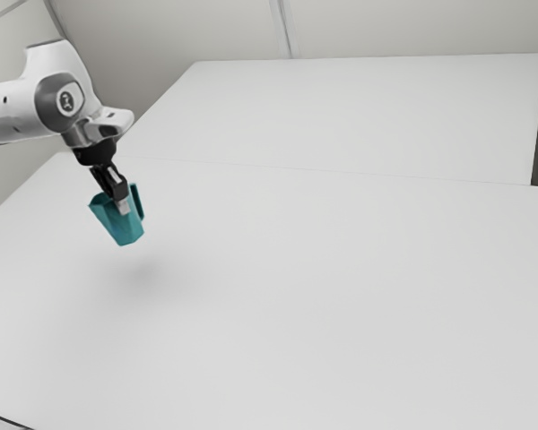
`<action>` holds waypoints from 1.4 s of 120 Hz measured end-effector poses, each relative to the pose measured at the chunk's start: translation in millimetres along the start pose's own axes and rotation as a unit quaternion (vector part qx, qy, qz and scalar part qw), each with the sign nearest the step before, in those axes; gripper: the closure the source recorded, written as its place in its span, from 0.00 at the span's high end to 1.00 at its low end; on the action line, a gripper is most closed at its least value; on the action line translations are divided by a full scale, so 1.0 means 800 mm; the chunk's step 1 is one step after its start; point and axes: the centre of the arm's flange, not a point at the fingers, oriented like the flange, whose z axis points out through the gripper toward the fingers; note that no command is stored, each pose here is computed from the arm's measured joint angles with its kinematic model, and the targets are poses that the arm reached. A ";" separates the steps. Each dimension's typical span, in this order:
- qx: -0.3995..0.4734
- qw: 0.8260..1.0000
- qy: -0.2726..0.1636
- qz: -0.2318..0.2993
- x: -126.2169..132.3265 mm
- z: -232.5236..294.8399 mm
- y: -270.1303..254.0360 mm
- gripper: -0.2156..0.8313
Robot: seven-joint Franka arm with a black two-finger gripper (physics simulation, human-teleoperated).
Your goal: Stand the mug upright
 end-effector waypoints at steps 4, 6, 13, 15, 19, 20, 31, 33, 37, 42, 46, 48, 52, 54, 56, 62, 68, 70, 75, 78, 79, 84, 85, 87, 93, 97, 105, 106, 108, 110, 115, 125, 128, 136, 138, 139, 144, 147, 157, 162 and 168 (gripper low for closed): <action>0.005 1.000 0.000 -0.001 0.001 0.001 0.008 0.04; 0.008 1.000 0.000 -0.002 0.002 0.002 0.012 0.04; 0.016 1.000 0.002 -0.004 0.006 0.004 0.025 0.04; 0.018 1.000 0.002 -0.004 0.007 0.004 0.029 0.04; 0.022 1.000 0.003 -0.005 0.009 0.007 0.038 0.04; 0.023 1.000 0.003 -0.006 0.009 0.008 0.039 0.04; 0.030 1.000 0.004 -0.009 0.013 0.020 0.061 0.04; 0.030 0.999 0.005 -0.010 0.013 0.023 0.065 0.04; 0.032 0.999 0.006 -0.013 0.013 0.028 0.071 0.04; 0.033 0.999 0.008 -0.019 0.012 0.033 0.075 0.04; 0.034 0.999 0.009 -0.025 0.010 0.037 0.076 0.04; 0.034 0.999 0.009 -0.028 0.009 0.039 0.077 0.04; 0.035 0.999 0.011 -0.035 0.007 0.043 0.077 0.04; 0.036 0.999 0.011 -0.038 0.007 0.044 0.077 0.04; 0.036 0.998 0.012 -0.041 0.006 0.045 0.078 0.04; 0.038 0.998 0.015 -0.047 0.006 0.050 0.083 0.04; 0.039 0.998 0.017 -0.051 0.007 0.056 0.089 0.04; 0.039 0.998 0.018 -0.052 0.007 0.058 0.091 0.04; 0.040 0.998 0.019 -0.054 0.009 0.064 0.096 0.04; 0.041 0.997 0.020 -0.055 0.011 0.067 0.100 0.04; 0.042 0.997 0.020 -0.055 0.011 0.068 0.101 0.04; 0.045 0.997 0.022 -0.057 0.014 0.073 0.105 0.04; 0.046 0.997 0.022 -0.057 0.014 0.073 0.106 0.04; 0.047 0.997 0.022 -0.058 0.015 0.075 0.108 0.04; 0.050 0.997 0.023 -0.060 0.016 0.081 0.113 0.04; 0.052 0.996 0.025 -0.061 0.018 0.084 0.117 0.04; 0.055 0.996 0.028 -0.061 0.023 0.090 0.128 0.04; 0.055 0.996 0.028 -0.061 0.024 0.090 0.129 0.04; 0.056 0.996 0.029 -0.061 0.025 0.092 0.132 0.04; 0.056 0.996 0.029 -0.061 0.026 0.094 0.135 0.04; 0.056 0.996 0.029 -0.063 0.027 0.100 0.140 0.04; 0.057 0.995 0.030 -0.071 0.026 0.112 0.146 0.04; 0.057 0.995 0.030 -0.073 0.026 0.117 0.147 0.04; 0.057 0.995 0.031 -0.079 0.025 0.128 0.151 0.04; 0.058 0.995 0.031 -0.080 0.025 0.131 0.152 0.04; 0.058 0.995 0.032 -0.081 0.025 0.132 0.152 0.04; 0.059 0.994 0.034 -0.084 0.026 0.136 0.154 0.04; 0.059 0.994 0.035 -0.086 0.028 0.138 0.155 0.04; 0.061 0.993 0.038 -0.091 0.031 0.146 0.159 0.04; 0.061 0.993 0.039 -0.094 0.033 0.149 0.160 0.04; 0.062 0.992 0.041 -0.098 0.035 0.152 0.161 0.04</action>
